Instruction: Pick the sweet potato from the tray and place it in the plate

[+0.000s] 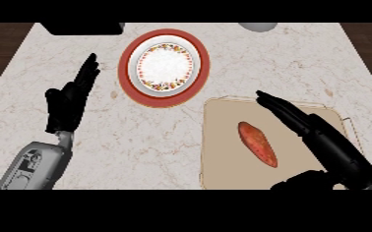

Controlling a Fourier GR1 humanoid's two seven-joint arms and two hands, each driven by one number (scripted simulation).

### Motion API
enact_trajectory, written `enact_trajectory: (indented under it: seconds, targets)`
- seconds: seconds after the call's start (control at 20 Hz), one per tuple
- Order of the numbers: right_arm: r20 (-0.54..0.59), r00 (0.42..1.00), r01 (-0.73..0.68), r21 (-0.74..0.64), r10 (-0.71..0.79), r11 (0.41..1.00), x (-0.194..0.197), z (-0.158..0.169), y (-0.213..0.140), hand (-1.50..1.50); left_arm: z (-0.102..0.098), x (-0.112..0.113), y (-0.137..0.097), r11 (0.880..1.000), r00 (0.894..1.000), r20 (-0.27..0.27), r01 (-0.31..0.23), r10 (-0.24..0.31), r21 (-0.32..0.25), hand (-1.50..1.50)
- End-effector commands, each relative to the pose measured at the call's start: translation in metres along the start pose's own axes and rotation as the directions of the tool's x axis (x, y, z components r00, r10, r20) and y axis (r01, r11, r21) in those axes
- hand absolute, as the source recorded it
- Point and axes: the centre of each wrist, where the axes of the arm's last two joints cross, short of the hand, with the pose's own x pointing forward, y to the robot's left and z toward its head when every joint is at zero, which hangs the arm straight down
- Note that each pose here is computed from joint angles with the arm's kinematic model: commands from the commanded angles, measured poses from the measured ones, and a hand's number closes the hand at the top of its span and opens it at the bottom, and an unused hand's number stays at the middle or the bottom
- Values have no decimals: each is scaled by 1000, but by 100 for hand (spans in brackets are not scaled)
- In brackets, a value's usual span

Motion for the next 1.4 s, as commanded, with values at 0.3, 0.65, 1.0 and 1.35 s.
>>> enact_trajectory:
  seconds: [0.3, 0.65, 1.0, 1.35]
  targets:
    - [-207, 937, -215, 293, 281, 932, 35, -17, -41, -150, -2, -13, -4, 1000, 1000, 17, 11, -11, -5, 0]
    - [-254, 932, -165, 337, 258, 927, 34, -31, -53, -150, 8, 0, 2, 1000, 1000, 10, 24, -24, -15, 0]
    - [-286, 898, -186, 443, 335, 877, -22, -26, -24, -150, 3, 0, -7, 999, 999, 2, 34, -34, 3, 0]
    - [-286, 884, -192, 499, 370, 845, -18, -57, 18, -150, 11, -6, -9, 1000, 1000, 12, 19, -19, -2, 0]
